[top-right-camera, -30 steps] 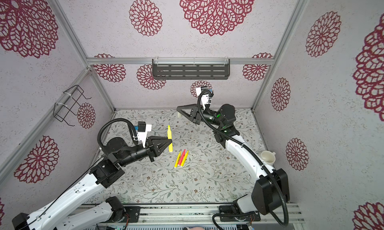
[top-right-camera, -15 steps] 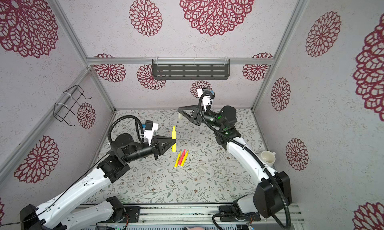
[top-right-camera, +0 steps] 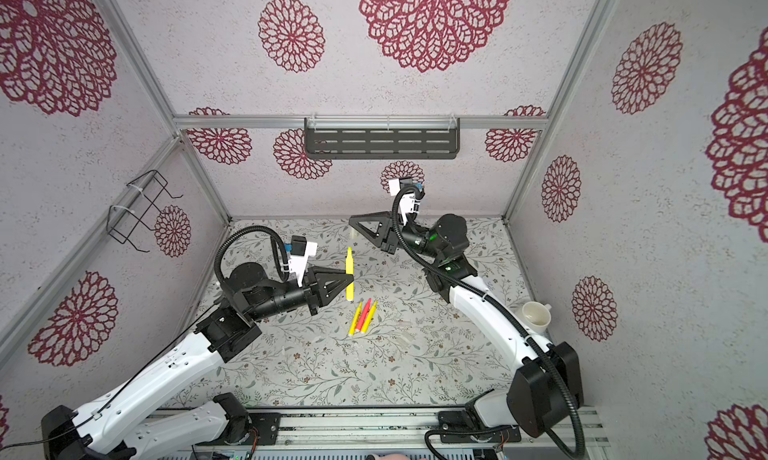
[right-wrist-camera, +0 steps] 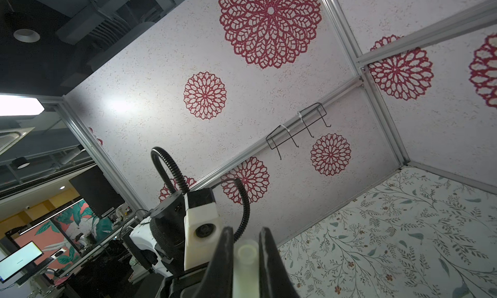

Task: Insert the pens into the pen caps
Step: 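Bring the cap in the right gripper above the highlighter tip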

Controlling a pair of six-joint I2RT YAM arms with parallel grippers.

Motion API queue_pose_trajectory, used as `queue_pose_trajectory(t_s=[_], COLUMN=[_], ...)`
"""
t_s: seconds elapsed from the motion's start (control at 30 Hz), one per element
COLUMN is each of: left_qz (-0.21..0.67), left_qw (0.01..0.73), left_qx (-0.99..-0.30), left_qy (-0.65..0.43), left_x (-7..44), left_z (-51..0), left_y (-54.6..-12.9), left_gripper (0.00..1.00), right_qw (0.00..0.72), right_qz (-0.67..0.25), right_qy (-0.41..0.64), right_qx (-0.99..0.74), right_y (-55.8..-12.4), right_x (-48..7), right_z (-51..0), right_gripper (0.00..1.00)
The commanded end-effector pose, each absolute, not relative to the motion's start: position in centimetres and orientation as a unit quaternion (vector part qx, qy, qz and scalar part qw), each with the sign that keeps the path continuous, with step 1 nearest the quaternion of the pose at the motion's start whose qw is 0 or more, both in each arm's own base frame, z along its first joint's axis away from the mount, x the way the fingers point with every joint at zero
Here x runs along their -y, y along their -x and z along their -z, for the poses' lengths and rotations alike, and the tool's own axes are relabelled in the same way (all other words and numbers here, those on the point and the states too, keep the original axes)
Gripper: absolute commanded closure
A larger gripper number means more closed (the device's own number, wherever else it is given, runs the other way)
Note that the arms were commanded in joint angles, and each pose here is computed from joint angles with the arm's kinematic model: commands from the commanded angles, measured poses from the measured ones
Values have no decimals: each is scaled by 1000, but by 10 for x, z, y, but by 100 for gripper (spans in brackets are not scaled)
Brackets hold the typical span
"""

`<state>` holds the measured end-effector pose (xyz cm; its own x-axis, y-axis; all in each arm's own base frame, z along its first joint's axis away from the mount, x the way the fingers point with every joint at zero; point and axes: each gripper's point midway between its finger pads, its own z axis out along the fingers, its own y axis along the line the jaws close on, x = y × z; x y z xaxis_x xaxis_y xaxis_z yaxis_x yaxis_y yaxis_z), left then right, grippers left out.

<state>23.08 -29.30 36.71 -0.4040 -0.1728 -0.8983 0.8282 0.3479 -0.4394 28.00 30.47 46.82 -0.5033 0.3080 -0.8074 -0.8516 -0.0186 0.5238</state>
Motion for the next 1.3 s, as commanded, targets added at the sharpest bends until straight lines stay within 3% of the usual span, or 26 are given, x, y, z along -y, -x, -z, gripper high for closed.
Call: queue_pose_trajectory(t_s=[0.0, 0.57, 1.27], left_qz=[508, 430, 398], left_qw=[498, 510, 521], left_qx=[-659, -711, -725], left_qy=[-243, -225, -211], left_x=[292, 290, 287], left_z=[-375, -358, -351], left_y=[-237, -253, -261], left_gripper=[100, 100, 100], right_qw=[481, 529, 539], right_qz=[-641, -548, -524], right_qy=[256, 229, 220], right_qx=[-542, -606, -621], right_y=[-272, -283, -286], right_x=[-299, -299, -306], right_z=[-486, -482, -480], right_gripper=[95, 96, 96])
